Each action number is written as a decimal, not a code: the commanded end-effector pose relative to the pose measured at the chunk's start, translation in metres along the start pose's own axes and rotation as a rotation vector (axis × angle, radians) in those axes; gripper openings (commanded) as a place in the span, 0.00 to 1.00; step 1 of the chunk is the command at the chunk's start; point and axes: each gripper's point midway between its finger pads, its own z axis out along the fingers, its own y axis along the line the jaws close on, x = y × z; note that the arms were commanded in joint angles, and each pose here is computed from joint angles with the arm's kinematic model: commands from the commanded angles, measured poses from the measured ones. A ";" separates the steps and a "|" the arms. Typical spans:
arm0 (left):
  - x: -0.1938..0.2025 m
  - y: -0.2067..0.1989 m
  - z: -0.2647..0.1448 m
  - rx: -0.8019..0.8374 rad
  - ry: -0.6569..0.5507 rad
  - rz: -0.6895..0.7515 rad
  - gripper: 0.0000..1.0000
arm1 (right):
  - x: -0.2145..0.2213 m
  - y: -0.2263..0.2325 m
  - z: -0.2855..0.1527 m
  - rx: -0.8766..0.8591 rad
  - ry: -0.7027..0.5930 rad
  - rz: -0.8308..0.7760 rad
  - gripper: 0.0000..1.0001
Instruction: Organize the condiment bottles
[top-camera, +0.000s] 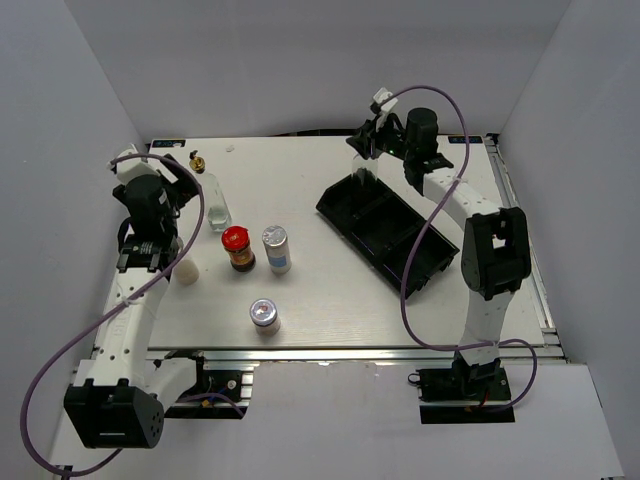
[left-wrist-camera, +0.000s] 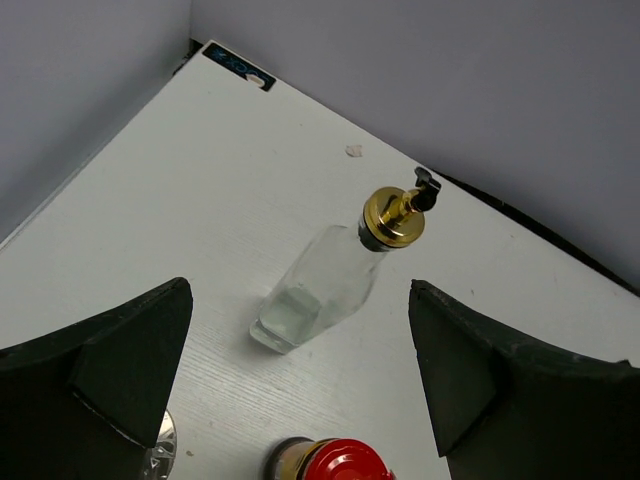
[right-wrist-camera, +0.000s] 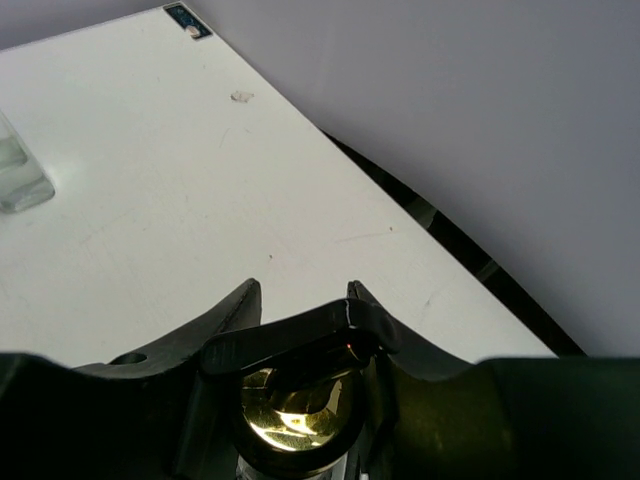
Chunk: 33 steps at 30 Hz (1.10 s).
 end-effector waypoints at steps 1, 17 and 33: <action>0.000 -0.025 0.004 0.130 0.025 0.035 0.98 | -0.043 -0.008 -0.006 0.046 -0.126 -0.107 0.00; 0.017 -0.045 0.040 0.192 0.076 0.089 0.98 | -0.048 0.002 -0.030 0.076 -0.117 -0.105 0.89; 0.043 -0.047 0.088 0.094 0.120 0.228 0.89 | -0.117 0.001 -0.080 0.225 -0.195 -0.039 0.89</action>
